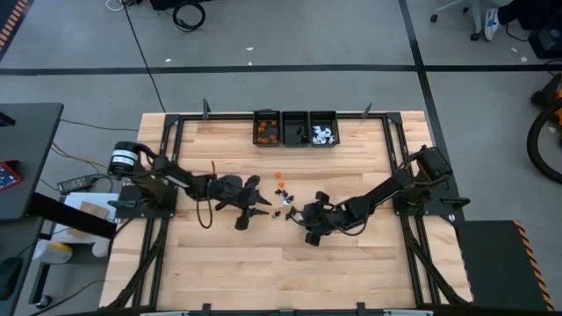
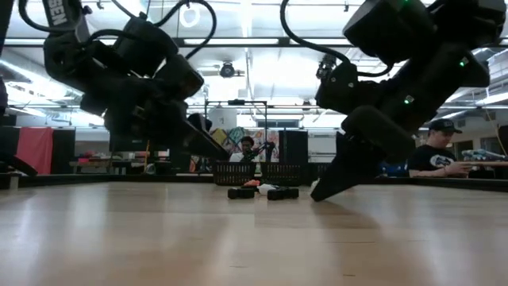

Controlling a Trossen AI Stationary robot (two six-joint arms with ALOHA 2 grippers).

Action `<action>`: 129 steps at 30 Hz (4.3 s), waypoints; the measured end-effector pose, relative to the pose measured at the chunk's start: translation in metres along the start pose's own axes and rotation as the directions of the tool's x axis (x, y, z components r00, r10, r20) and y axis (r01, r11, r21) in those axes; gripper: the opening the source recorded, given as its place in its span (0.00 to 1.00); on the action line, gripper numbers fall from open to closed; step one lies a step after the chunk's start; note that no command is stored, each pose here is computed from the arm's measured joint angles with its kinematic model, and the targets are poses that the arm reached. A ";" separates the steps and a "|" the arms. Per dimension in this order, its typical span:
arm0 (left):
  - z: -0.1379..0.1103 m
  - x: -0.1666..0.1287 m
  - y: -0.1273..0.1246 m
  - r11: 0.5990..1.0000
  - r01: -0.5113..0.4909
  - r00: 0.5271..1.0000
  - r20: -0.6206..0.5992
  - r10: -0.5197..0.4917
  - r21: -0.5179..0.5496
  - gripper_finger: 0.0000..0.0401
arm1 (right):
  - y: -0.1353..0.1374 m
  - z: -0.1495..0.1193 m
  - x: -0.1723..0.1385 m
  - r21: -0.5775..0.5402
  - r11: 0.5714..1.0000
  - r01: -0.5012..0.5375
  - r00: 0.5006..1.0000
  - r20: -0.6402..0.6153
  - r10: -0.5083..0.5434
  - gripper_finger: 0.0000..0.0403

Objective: Sort game pieces by color
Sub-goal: Put the white game piece into the right black basket, then put the black game piece into the center black basket

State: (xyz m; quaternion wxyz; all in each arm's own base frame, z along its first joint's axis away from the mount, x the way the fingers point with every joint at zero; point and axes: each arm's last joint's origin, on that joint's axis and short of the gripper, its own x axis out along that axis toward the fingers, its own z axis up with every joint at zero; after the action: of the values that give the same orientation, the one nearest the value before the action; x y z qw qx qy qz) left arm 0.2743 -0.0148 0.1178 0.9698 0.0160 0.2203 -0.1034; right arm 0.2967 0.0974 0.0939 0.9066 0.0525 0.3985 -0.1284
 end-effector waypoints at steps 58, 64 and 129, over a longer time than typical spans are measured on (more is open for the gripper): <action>0.018 -0.023 -0.050 0.955 0.026 0.999 -0.036 -0.016 0.295 0.32 | 0.003 0.002 0.000 -0.027 0.999 0.040 0.997 0.071 -0.038 0.17; 0.018 -0.023 -0.047 0.955 0.018 0.999 -0.035 -0.008 0.295 0.32 | -0.017 0.014 -0.016 0.046 0.994 0.099 0.995 0.026 -0.100 0.19; 0.019 -0.025 -0.026 0.975 -0.062 0.997 -0.036 0.072 0.214 0.32 | -0.130 0.074 -0.036 -0.001 1.000 -0.014 0.957 0.288 0.013 0.36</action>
State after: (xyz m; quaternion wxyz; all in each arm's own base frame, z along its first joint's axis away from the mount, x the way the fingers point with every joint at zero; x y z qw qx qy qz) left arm 0.2549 -0.0365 0.1463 0.9604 0.1295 0.2283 -0.0932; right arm 0.2902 -0.0351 0.1717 0.9558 0.0363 0.2618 -0.1286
